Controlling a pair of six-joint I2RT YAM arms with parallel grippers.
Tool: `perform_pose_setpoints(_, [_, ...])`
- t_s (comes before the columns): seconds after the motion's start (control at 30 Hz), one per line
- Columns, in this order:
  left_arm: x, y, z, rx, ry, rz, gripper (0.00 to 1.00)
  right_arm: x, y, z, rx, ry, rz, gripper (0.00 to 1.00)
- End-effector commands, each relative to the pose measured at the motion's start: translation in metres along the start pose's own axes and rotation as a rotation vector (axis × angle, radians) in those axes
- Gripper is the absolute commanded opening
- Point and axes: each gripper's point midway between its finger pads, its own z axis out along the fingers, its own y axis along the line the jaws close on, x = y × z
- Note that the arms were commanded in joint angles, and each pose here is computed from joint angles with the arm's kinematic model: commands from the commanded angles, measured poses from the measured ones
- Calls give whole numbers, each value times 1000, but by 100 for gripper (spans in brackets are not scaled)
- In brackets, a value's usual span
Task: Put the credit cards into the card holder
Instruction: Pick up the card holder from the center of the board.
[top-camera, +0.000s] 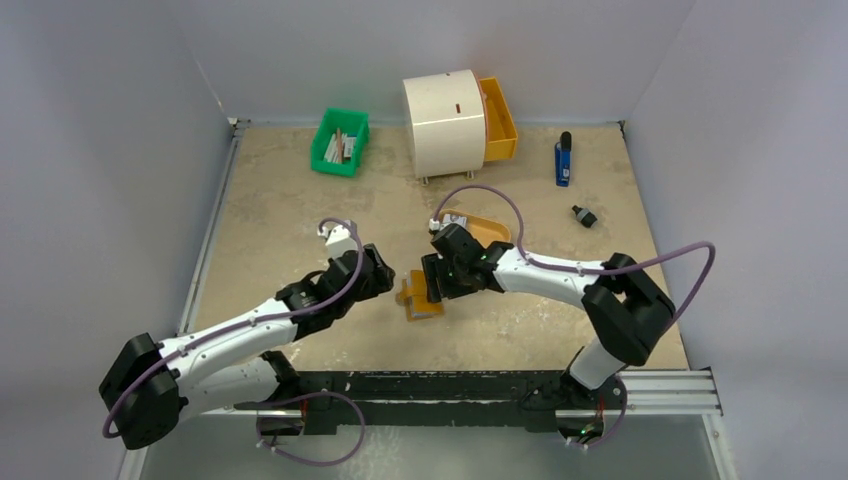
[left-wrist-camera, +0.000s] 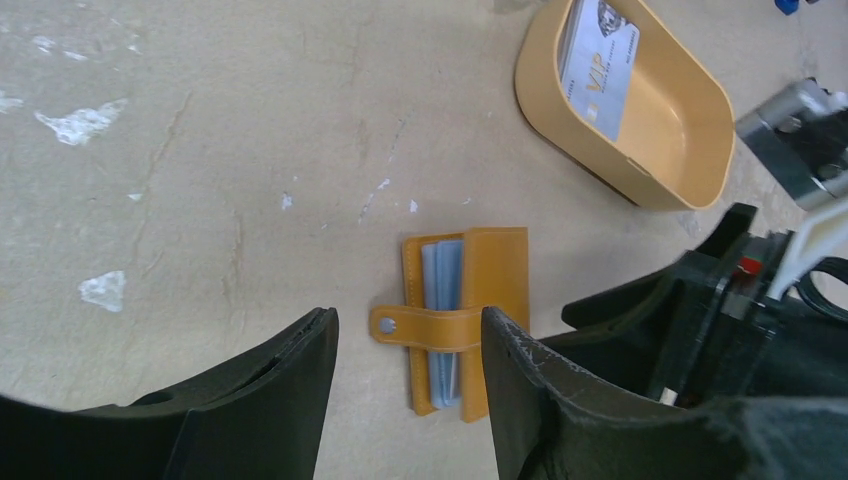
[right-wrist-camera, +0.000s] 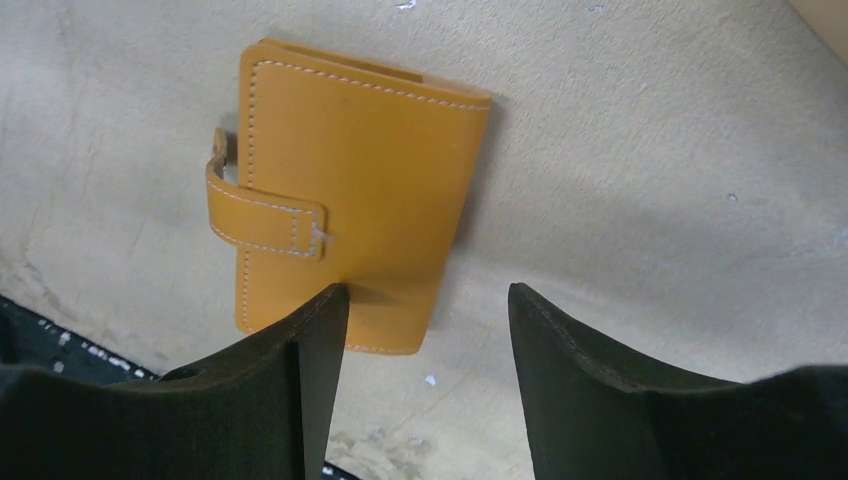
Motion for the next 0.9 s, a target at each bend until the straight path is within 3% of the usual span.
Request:
perform_pose_setpoints(0.0, [-4,-25,4,96,1,-11,55,-26,4,9,24,-78,-11,63])
perform_pose_setpoints(0.53, [36,-22,51,19,119,103,54,-9,-11,30,73,-46,-44,65])
perform_pose_setpoints(0.87, [41,-24,63,17,122,129,55,-7,-9,30,51,-45,-49,64])
